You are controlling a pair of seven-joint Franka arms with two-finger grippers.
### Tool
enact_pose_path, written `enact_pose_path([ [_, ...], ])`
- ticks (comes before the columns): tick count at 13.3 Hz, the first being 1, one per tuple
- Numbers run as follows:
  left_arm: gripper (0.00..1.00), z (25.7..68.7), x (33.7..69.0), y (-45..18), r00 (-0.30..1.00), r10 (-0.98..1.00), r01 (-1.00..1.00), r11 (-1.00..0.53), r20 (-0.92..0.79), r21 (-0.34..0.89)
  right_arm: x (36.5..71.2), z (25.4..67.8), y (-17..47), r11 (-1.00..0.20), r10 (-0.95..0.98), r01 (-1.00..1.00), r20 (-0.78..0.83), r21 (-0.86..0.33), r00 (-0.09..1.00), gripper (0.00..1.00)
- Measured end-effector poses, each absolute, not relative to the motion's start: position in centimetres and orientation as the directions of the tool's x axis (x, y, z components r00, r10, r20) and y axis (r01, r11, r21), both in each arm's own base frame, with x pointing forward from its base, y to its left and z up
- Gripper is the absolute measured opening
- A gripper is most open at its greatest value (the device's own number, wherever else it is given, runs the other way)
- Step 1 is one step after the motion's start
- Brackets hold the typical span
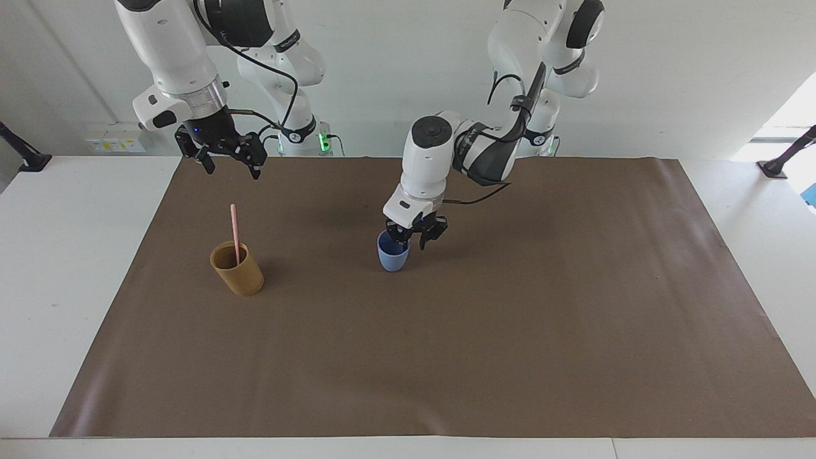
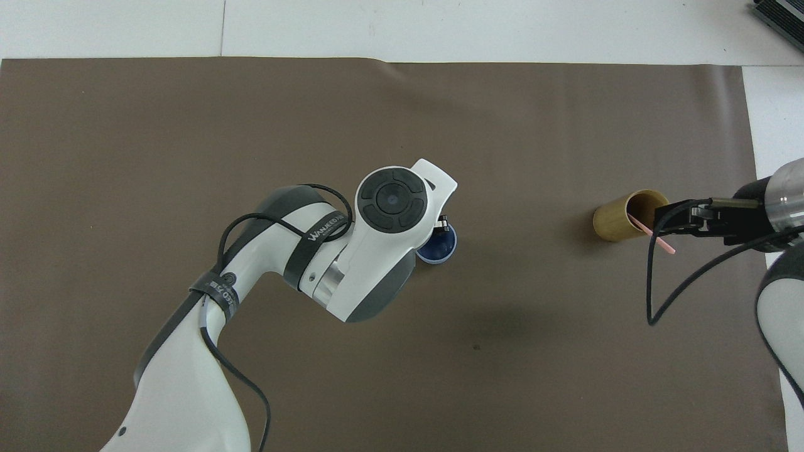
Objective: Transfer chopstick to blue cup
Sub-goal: 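Release the blue cup and withdraw the left gripper to rest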
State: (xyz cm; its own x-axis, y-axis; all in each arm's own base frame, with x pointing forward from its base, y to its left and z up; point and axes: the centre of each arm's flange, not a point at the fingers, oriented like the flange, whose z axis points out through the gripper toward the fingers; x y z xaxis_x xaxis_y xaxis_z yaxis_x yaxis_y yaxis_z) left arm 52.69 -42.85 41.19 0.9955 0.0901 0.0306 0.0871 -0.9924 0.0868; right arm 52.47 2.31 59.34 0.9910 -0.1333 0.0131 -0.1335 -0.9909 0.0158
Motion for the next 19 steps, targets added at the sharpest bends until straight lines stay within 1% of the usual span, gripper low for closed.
enact_pose_path([
  [1,0.67,43.0,53.9,-40.4,0.994,0.104,0.101,-0.991,0.033,0.083,52.1,58.8,2.3,-0.994,-0.109,-0.109,0.032,0.015,0.994,1.0],
  [2,0.83,44.9,55.0,-37.5,0.993,0.11,0.107,-0.991,0.035,0.079,51.8,57.8,2.3,-0.996,-0.086,-0.087,0.054,0.015,0.995,1.0],
  [3,0.96,46.2,55.8,-35.4,0.993,0.108,0.105,-0.992,0.036,0.075,51.5,56.7,1.9,-0.997,-0.078,-0.079,0.072,0.016,0.994,1.0],
  [4,1.0,47.4,56.5,-33.1,0.994,0.1,0.097,-0.993,0.036,0.069,51.3,55.5,1.1,-0.997,-0.074,-0.076,0.086,0.017,0.994,1.0],
  [7,1.0,50.8,57.9,-25.4,0.998,0.067,0.066,-0.997,0.019,0.045,50.5,52.0,-1.4,-0.996,-0.083,-0.086,0.116,0.021,0.99,1.0],
  [11,1.0,53.2,57.7,-16.1,0.999,0.011,0.012,-1.0,-0.036,0.017,49.9,48.4,-2.0,-0.995,-0.089,-0.093,0.132,0.02,0.987,1.0],
  [12,1.0,53.7,57.6,-14.1,0.999,-0.003,-0.002,-1.0,-0.047,0.015,49.8,47.6,-2.2,-0.995,-0.092,-0.095,0.135,0.02,0.987,0.94],
  [13,1.0,54.0,57.4,-12.3,0.998,-0.016,-0.015,-1.0,-0.059,0.014,49.7,46.9,-2.4,-0.996,-0.088,-0.091,0.14,0.021,0.986,0.94],
  [14,1.0,54.3,57.3,-10.7,0.997,-0.024,-0.023,-1.0,-0.069,0.013,49.6,46.7,-2.5,-0.996,-0.078,-0.082,0.145,0.022,0.986,0.87],
  [15,1.0,54.3,57.4,-9.4,0.996,-0.032,-0.031,-0.999,-0.078,0.014,49.7,46.7,-2.6,-0.997,-0.075,-0.079,0.154,0.022,0.985,0.73],
  [16,1.0,54.2,57.4,-8.3,0.996,-0.039,-0.038,-0.999,-0.084,0.015,49.8,46.8,-2.6,-0.997,-0.072,-0.077,0.166,0.022,0.983,0.7],
  [17,1.0,54.3,57.5,-7.2,0.995,-0.049,-0.047,-0.999,-0.087,0.017,49.9,46.9,-2.6,-0.997,-0.062,-0.067,0.174,0.024,0.983,0.7],
  [19,1.0,54.9,57.4,-5.1,0.994,-0.072,-0.071,-0.997,-0.082,0.022,49.9,46.9,-2.6,-0.999,-0.026,-0.032,0.174,0.03,0.984,0.51],
])
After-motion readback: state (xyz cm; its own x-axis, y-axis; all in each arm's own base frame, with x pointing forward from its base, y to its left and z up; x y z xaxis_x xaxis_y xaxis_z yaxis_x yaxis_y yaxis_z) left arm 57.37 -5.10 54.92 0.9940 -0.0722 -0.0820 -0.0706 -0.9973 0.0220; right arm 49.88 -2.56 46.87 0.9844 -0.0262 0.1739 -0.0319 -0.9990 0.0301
